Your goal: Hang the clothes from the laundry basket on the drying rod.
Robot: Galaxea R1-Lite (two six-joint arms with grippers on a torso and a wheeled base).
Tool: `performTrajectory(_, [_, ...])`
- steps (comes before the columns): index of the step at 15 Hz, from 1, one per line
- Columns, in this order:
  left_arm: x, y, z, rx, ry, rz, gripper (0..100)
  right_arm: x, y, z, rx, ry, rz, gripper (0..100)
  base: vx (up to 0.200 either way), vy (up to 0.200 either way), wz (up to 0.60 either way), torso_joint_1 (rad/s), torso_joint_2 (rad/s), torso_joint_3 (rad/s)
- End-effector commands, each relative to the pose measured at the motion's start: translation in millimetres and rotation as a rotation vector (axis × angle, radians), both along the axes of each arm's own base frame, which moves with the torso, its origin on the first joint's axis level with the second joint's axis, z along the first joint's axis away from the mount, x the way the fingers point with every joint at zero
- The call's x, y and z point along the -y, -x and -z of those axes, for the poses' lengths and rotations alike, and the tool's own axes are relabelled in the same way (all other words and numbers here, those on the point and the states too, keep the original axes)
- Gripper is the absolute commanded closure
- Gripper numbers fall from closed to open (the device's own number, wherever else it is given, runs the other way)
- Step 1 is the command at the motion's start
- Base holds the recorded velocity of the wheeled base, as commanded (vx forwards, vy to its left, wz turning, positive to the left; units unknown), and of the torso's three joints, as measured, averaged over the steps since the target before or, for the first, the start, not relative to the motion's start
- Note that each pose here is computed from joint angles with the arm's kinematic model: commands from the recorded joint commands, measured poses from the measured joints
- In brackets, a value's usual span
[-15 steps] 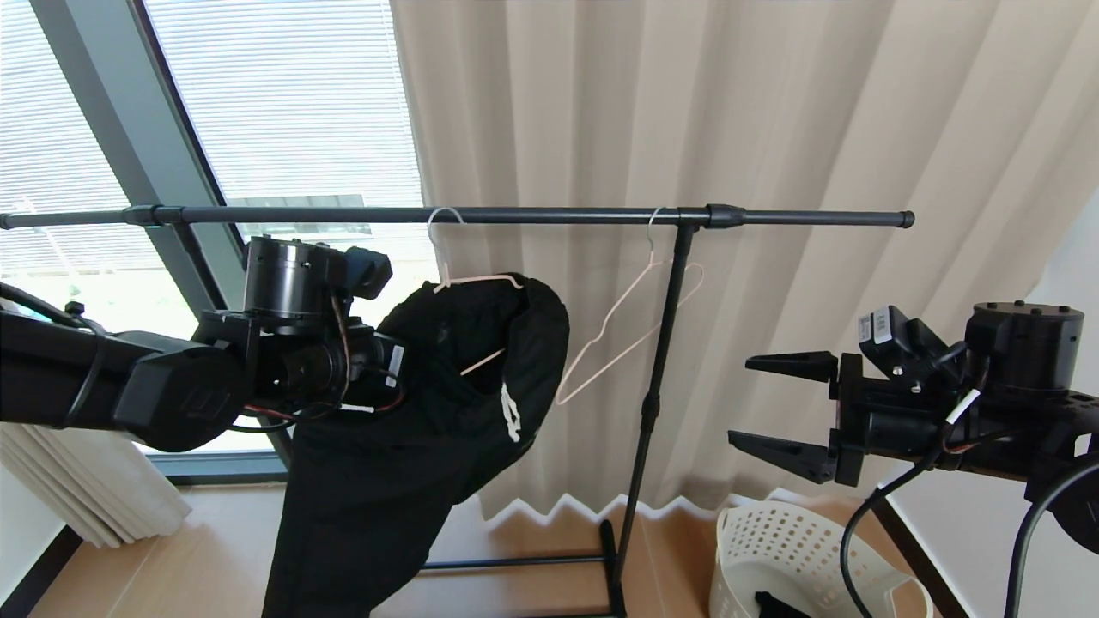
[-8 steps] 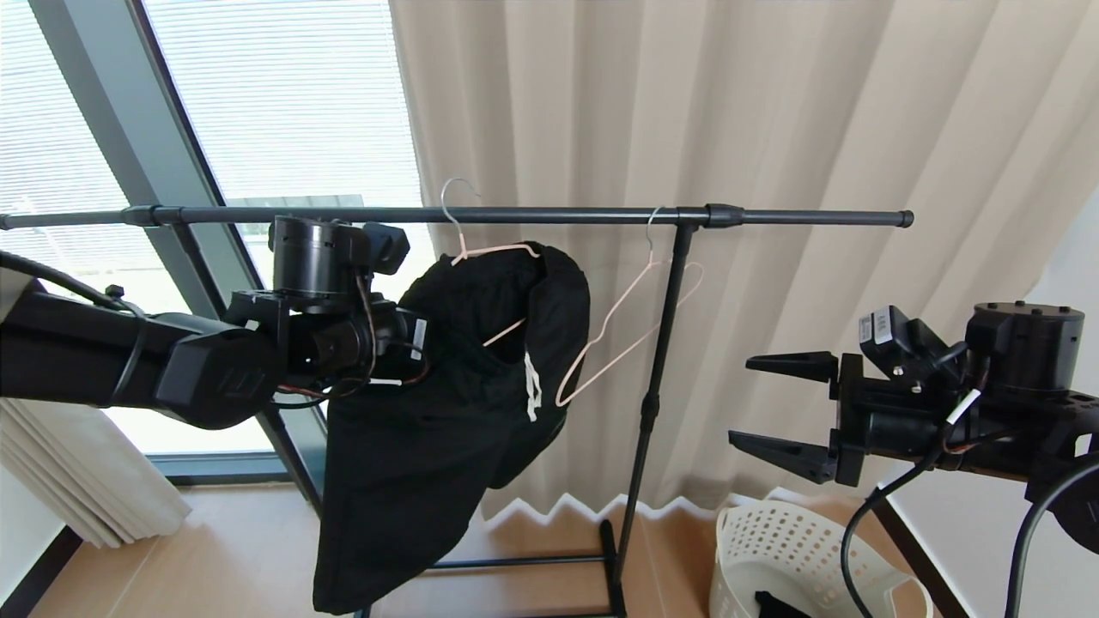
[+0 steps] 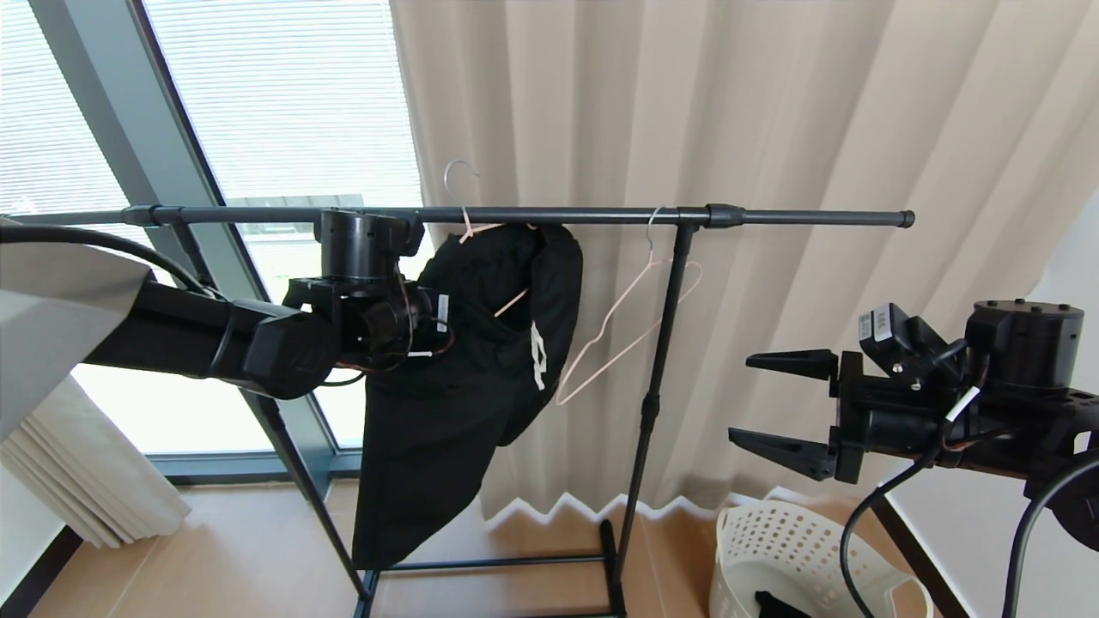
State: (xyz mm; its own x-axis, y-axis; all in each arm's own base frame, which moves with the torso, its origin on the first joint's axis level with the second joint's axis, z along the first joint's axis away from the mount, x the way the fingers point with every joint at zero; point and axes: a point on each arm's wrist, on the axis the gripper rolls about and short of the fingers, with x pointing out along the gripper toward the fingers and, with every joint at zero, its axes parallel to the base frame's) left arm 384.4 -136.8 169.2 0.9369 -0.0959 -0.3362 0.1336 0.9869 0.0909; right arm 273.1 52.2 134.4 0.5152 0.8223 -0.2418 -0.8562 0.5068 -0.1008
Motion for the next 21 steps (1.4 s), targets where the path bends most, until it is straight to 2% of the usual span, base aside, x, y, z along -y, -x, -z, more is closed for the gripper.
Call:
performTrajectory(1, [3, -6, 12, -0.024, -0.01, 0.001, 100, 0, 0, 1, -0.003, 0.001, -0.002, 0, 0.0, 0.0, 0.0, 0.0, 0.0, 0.0])
performTrajectory(21, [4, -11, 34, -0.079, -0.038, -0.001, 100, 0, 0, -1, 0.005, 0.0, 0.0, 0, 0.0, 0.0, 0.0, 0.0, 0.0, 0.0])
